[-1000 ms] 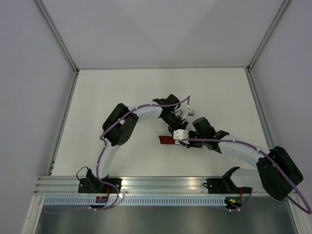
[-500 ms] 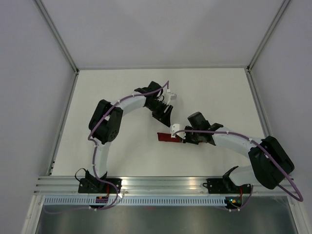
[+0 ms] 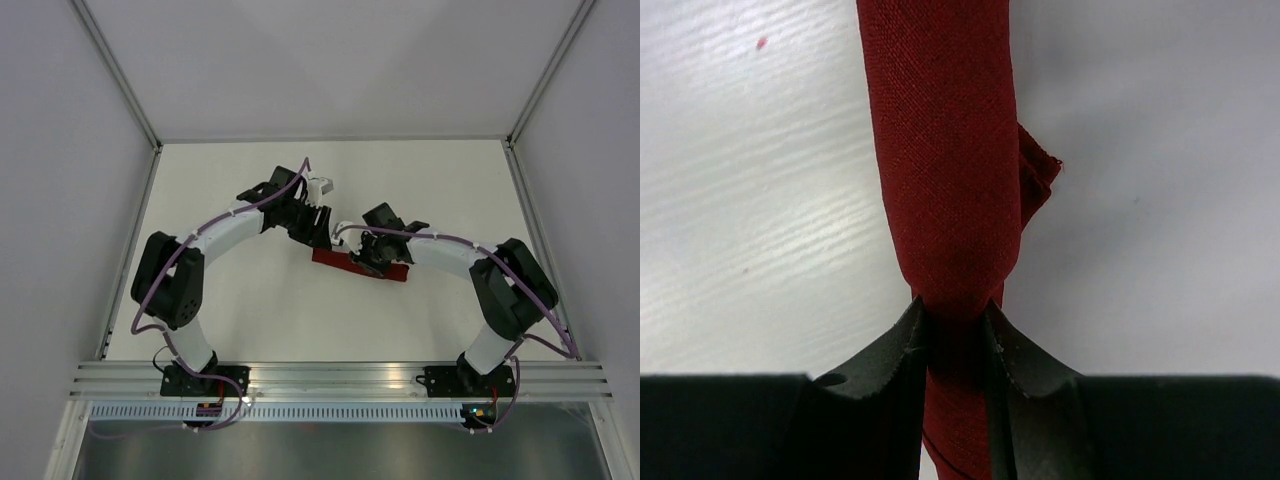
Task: Fold the napkin, place the utensils inside, and roll it up
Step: Roll the napkin with the utensil
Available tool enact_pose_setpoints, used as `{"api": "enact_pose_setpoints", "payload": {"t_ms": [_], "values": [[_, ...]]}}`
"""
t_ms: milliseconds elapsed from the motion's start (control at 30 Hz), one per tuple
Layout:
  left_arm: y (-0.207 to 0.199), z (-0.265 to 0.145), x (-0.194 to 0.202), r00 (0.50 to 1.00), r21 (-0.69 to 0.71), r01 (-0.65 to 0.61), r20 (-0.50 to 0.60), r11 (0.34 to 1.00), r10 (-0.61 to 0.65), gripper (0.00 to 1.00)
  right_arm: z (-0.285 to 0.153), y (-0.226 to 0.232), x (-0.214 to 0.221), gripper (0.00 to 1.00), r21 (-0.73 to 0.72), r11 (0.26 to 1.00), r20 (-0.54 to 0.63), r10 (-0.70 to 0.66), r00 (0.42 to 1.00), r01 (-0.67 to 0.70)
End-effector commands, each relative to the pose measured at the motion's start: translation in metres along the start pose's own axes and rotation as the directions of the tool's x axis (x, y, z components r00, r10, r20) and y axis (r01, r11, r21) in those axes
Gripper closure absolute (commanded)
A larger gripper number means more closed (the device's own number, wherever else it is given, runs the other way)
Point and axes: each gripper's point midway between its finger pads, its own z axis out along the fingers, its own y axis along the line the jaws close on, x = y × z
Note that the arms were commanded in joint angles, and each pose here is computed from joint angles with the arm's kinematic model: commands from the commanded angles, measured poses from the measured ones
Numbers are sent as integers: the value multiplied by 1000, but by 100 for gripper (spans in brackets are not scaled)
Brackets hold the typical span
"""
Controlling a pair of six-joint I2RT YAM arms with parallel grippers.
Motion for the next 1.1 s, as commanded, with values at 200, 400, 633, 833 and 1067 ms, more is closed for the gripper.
{"api": "enact_pose_setpoints", "payload": {"t_ms": [200, 400, 633, 833, 1067], "values": [[-15, -53, 1, 971, -85, 106, 225, 991, -84, 39, 32, -7, 12, 76, -35, 932, -188, 349, 918, -361], [1, -58, 11, 925, -148, 222, 343, 964, -161, 36, 52, -19, -2, 76, -5, 869, -194, 485, 853, -495], [26, -36, 10, 838, -152, 413, 449, 898, -309, 39, 71, -27, -15, 75, 6, 816, -185, 568, 802, -577], [46, -13, -16, 756, -119, 518, 526, 847, -389, 46, 80, -26, -20, 75, -10, 791, -186, 599, 778, -612], [69, 21, -32, 704, -113, 607, 536, 787, -466, 49, 84, -28, -36, 74, -59, 727, -157, 670, 725, -684]]}}
